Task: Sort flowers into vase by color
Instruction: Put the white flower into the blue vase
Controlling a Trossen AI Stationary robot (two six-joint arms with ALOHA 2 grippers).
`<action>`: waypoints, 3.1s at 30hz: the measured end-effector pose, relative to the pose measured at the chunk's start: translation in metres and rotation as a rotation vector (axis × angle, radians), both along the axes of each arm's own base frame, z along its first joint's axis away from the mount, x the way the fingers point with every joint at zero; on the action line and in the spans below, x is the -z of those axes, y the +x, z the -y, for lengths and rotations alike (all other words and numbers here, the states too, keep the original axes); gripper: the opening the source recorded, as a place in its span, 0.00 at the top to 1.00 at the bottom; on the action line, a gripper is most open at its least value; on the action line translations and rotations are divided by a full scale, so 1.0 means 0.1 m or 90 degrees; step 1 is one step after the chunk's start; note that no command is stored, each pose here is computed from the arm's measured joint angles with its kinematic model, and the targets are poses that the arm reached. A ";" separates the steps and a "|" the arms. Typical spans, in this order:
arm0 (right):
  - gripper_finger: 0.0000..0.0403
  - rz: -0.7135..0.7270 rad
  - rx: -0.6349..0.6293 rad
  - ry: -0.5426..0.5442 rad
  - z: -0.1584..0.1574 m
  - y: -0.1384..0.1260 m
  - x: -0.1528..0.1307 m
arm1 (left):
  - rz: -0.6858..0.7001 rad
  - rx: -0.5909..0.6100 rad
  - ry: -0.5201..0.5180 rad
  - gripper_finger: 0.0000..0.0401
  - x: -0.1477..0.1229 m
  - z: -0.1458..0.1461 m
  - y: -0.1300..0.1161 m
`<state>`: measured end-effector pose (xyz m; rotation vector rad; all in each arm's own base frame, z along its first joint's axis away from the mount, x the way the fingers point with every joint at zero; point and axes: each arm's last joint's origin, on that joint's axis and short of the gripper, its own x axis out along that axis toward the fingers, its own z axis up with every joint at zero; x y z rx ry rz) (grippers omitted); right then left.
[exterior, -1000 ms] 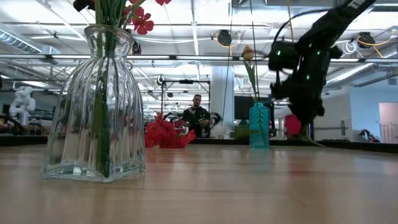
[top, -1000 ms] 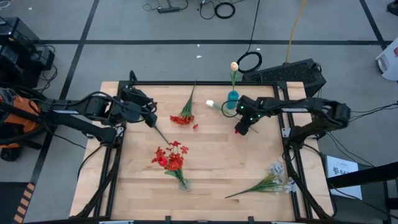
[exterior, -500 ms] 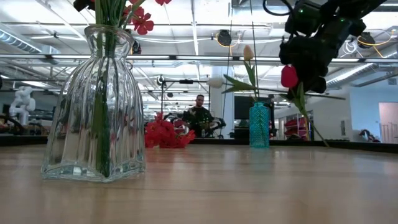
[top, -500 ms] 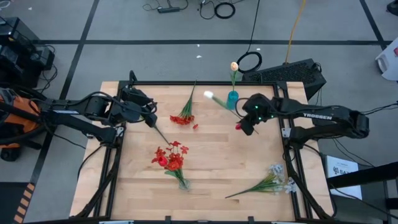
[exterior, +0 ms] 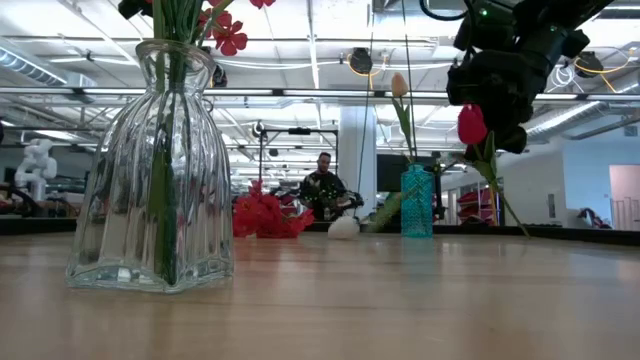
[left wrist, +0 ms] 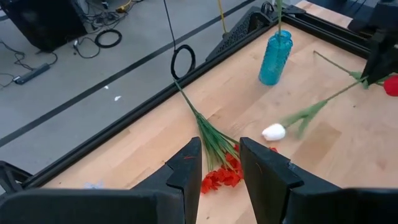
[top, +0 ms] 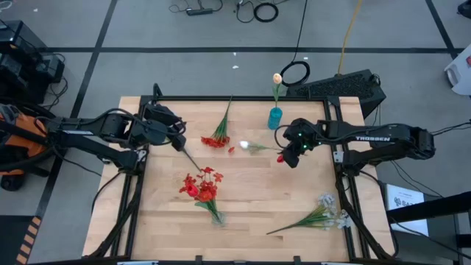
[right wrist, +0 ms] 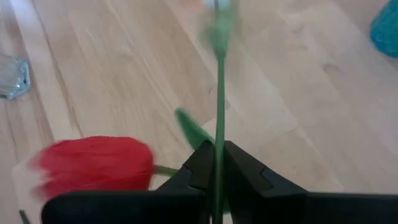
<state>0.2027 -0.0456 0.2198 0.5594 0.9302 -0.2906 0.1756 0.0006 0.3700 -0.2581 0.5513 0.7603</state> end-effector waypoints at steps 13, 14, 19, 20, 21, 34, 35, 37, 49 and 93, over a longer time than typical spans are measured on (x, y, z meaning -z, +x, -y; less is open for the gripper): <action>0.93 -0.078 -0.023 0.017 -0.03 0.24 0.33 | 0.000 0.003 -0.003 0.71 0.00 0.00 0.00; 0.93 -0.082 -0.023 0.018 -0.02 0.25 0.36 | 0.000 0.003 -0.003 0.71 0.00 0.00 0.00; 0.93 -0.060 -0.027 0.010 0.00 0.38 0.45 | 0.000 0.003 -0.004 0.71 0.00 0.00 0.00; 0.93 -0.046 -0.030 0.006 0.01 0.41 0.46 | 0.000 0.003 -0.004 0.71 0.00 0.00 0.00; 0.92 -0.031 -0.036 0.000 0.01 0.45 0.46 | 0.000 0.003 -0.003 0.71 0.00 0.00 0.00; 0.65 -0.086 -0.080 -0.070 -0.10 0.70 0.80 | 0.001 0.003 -0.003 0.71 0.00 0.00 0.00; 0.64 -0.092 -0.090 -0.074 -0.11 0.72 0.82 | 0.001 0.002 -0.003 0.71 0.00 0.00 0.00; 0.62 -0.104 -0.106 -0.077 -0.13 0.76 0.88 | 0.001 0.003 -0.004 0.71 0.00 0.00 0.00; 0.97 -0.124 -0.153 -0.097 -0.20 0.88 0.98 | 0.001 0.002 -0.003 0.71 0.00 0.00 0.00; 1.00 0.672 0.279 -0.553 0.18 -0.74 -0.12 | -0.001 0.007 -0.006 0.71 0.00 0.00 0.00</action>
